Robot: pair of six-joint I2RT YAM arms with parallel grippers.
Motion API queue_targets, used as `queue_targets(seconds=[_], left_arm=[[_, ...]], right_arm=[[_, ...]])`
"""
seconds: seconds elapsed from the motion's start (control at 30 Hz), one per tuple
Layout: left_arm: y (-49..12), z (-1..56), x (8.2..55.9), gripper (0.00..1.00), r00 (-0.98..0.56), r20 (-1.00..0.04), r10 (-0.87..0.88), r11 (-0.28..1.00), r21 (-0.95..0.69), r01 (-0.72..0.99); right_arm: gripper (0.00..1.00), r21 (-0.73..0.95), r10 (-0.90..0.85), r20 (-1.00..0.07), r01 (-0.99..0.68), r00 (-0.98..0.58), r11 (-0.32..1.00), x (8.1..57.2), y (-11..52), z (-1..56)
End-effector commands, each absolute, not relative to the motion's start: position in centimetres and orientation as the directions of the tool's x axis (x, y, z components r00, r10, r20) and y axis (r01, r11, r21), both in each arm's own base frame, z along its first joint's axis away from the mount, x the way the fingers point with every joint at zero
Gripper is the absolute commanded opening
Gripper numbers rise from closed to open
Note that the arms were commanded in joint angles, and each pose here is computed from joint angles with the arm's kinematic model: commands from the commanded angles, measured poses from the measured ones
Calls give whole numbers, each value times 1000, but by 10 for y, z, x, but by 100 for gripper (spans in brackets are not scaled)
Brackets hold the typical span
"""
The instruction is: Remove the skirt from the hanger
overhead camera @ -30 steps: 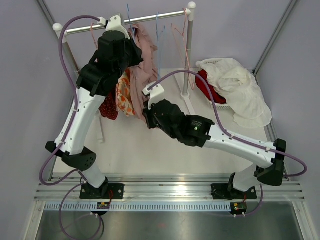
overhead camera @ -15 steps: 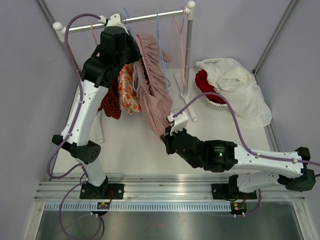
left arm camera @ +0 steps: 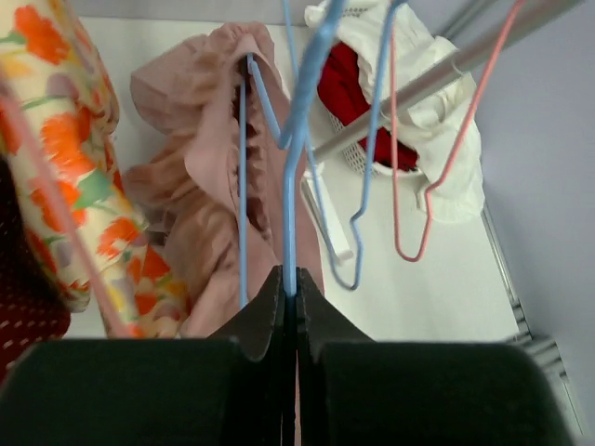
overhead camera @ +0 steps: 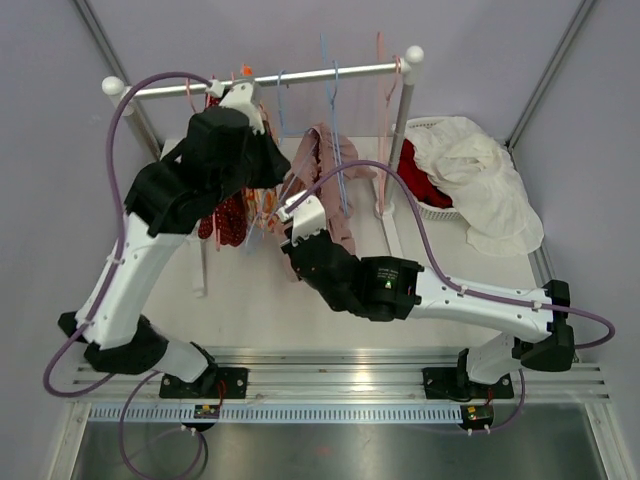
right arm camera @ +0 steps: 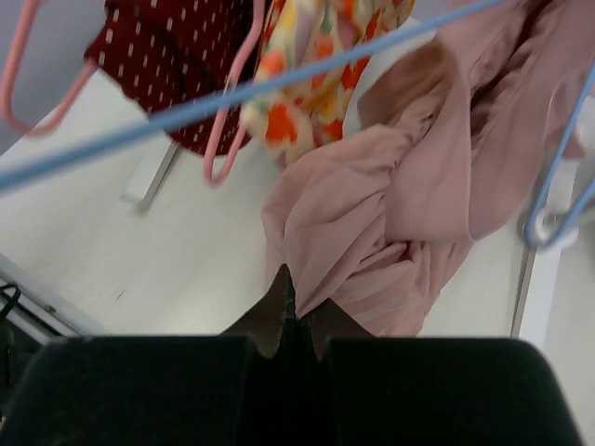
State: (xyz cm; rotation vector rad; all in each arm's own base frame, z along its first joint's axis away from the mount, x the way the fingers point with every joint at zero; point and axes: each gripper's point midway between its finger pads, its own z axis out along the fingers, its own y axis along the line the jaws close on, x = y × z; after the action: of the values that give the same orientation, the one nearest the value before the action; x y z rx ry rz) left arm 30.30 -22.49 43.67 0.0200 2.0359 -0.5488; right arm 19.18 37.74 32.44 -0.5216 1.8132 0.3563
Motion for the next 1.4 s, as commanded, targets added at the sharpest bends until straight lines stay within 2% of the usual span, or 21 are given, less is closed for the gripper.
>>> queue_targets(seconds=[0.0, 0.17, 0.23, 0.37, 0.47, 0.53, 0.67, 0.83, 0.93, 1.2, 1.37], left_arm=[[-180, 392, 234, 0, -652, -748, -126, 939, -302, 166], [-152, 390, 205, 0, -640, -757, -134, 940, -301, 160], [-147, 396, 205, 0, -618, -775, -132, 944, -289, 162], [-156, 399, 218, 0, -612, -784, -106, 949, -264, 173], [-177, 395, 229, 0, -627, -774, -84, 938, -274, 213], [-187, 396, 237, 0, -619, -781, -87, 931, -284, 227], [-204, 413, 252, 0, -564, -820, -103, 908, -308, 283], [-225, 426, 287, 0, -499, -861, -98, 910, -280, 306], [-226, 422, 316, 0, -494, -863, -104, 931, -259, 256], [-194, 436, 397, 0, -421, -860, -288, 923, -367, 118], [-177, 440, 429, 0, -370, -868, -330, 924, -377, 61]], right_arm=[[0, -7, -120, -975, -513, -187, 858, 209, 379, 363], [0, 5, -112, -959, -415, -258, 910, 222, 343, 330], [0, 72, -63, -949, -405, -310, 911, 224, 335, 320], [0, 93, -44, -946, -396, -322, 914, 222, 313, 324], [0, 110, -84, -936, -511, -342, 852, 206, 324, 327], [0, 150, -145, -914, -647, -379, 748, 179, 342, 317], [0, 163, -237, -884, -740, -403, 652, 137, 352, 283], [0, 193, -268, -839, -721, -473, 666, 125, 345, 246], [0, 217, -244, -841, -715, -482, 664, 123, 344, 244], [0, 179, -269, -840, -709, -471, 682, 127, 340, 233], [0, 154, -279, -838, -694, -469, 703, 130, 334, 222]])
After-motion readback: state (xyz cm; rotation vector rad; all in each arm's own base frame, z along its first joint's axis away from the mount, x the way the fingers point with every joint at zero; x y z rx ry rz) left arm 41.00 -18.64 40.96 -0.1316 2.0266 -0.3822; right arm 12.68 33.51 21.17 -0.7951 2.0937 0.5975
